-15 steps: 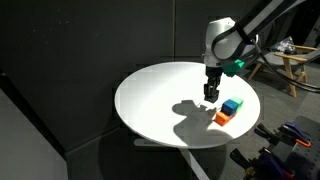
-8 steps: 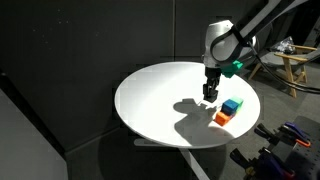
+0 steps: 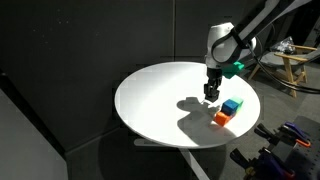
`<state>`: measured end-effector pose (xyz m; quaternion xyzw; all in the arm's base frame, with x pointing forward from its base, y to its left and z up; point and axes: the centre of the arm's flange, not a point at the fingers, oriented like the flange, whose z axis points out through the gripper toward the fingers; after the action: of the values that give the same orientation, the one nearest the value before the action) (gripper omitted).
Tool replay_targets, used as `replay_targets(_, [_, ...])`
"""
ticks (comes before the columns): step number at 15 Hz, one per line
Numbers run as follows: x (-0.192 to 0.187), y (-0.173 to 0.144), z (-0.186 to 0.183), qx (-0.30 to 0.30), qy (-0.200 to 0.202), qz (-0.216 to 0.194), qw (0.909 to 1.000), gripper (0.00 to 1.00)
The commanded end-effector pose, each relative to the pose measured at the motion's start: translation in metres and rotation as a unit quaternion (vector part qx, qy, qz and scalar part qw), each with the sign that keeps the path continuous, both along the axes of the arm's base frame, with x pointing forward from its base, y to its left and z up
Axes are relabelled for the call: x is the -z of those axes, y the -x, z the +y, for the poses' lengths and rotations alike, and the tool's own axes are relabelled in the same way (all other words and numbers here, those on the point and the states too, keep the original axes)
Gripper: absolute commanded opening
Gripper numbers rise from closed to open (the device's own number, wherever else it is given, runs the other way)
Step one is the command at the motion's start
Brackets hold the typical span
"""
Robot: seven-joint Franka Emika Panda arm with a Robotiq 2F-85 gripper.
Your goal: Put the grey building block on the table
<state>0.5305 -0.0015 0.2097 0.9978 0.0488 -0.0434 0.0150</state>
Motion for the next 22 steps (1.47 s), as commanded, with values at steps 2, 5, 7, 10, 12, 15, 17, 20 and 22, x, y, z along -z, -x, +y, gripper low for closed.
replay_targets(2, [0.006, -0.007, -0.011, 0.026, -0.005, -0.004, 0.9996, 0.24])
replay_targets(5, [0.01, -0.008, -0.016, 0.03, -0.005, -0.002, 0.9995, 0.24])
replay_targets(7, [0.011, -0.009, -0.019, 0.03, -0.005, -0.002, 0.9995, 0.24])
replay_targets(10, [0.014, -0.009, -0.02, 0.027, -0.003, 0.0, 0.9996, 0.24])
replay_targets(12, [0.015, -0.008, -0.019, 0.026, -0.001, 0.001, 0.9997, 0.74])
replay_targets(15, [0.017, -0.007, -0.018, 0.025, 0.0, 0.003, 0.9997, 0.96])
replay_targets(17, [0.016, -0.005, -0.017, 0.024, -0.001, 0.004, 0.9997, 1.0])
replay_targets(20, [0.011, 0.0, -0.014, 0.022, -0.004, 0.007, 0.9997, 1.0])
replay_targets(22, [0.005, 0.004, -0.012, 0.02, -0.008, 0.01, 0.9997, 1.0])
